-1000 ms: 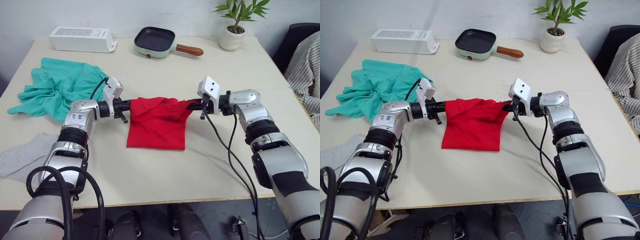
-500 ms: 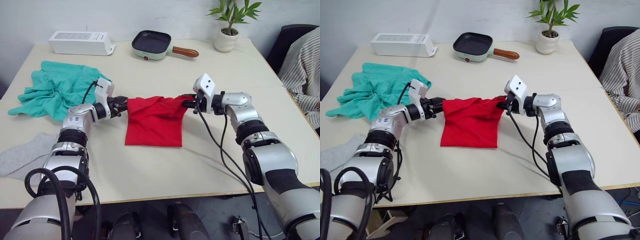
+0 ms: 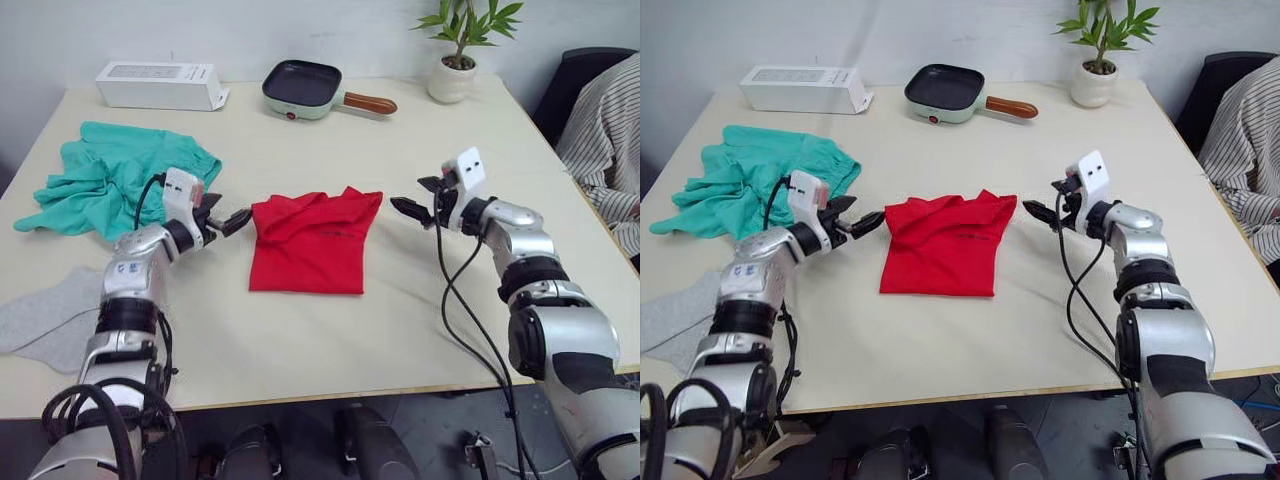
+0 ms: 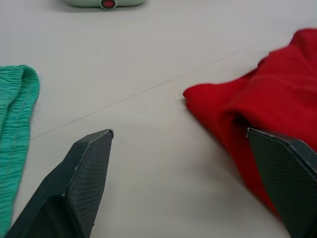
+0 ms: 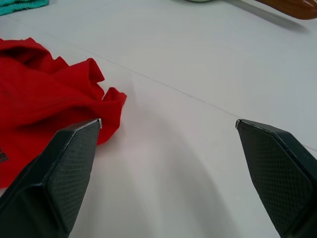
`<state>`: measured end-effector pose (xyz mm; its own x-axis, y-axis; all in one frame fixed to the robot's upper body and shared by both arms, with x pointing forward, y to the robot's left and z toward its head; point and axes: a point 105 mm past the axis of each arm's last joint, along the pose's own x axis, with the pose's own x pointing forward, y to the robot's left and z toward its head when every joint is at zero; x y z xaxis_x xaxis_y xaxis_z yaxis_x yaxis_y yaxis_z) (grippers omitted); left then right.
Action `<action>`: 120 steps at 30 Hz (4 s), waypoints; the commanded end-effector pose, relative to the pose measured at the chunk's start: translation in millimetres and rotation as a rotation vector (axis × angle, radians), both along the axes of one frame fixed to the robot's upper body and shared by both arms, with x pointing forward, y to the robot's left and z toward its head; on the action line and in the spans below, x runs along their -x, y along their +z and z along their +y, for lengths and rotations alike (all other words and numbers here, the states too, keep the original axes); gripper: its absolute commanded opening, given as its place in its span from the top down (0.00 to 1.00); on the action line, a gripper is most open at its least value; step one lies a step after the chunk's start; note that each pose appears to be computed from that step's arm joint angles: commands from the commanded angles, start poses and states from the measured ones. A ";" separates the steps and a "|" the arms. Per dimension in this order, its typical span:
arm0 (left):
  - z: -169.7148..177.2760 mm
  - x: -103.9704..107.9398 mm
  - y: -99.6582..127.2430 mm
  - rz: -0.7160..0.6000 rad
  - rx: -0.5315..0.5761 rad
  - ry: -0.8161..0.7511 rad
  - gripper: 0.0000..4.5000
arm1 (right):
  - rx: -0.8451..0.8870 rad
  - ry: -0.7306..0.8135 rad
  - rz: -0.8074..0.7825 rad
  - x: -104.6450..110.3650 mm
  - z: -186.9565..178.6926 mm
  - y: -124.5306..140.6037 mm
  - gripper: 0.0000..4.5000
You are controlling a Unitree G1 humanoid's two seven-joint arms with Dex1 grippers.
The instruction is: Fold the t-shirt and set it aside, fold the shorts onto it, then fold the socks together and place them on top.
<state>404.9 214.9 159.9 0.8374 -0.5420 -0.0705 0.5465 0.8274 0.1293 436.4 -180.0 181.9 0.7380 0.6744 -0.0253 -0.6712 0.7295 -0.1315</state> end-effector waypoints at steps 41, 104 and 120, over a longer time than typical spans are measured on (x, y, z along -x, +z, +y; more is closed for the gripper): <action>-62.9 141.6 -57.4 -0.157 -0.506 -0.765 1.00 | 0.386 0.667 -0.261 154.9 72.1 -65.5 1.00; -69.4 45.5 -26.8 -0.221 -0.181 -0.280 1.00 | 0.105 0.281 -0.188 47.9 80.6 -39.6 1.00; -96.7 143.9 -54.4 -0.123 -0.180 -0.618 1.00 | 0.074 0.516 -0.071 158.6 116.7 -65.8 1.00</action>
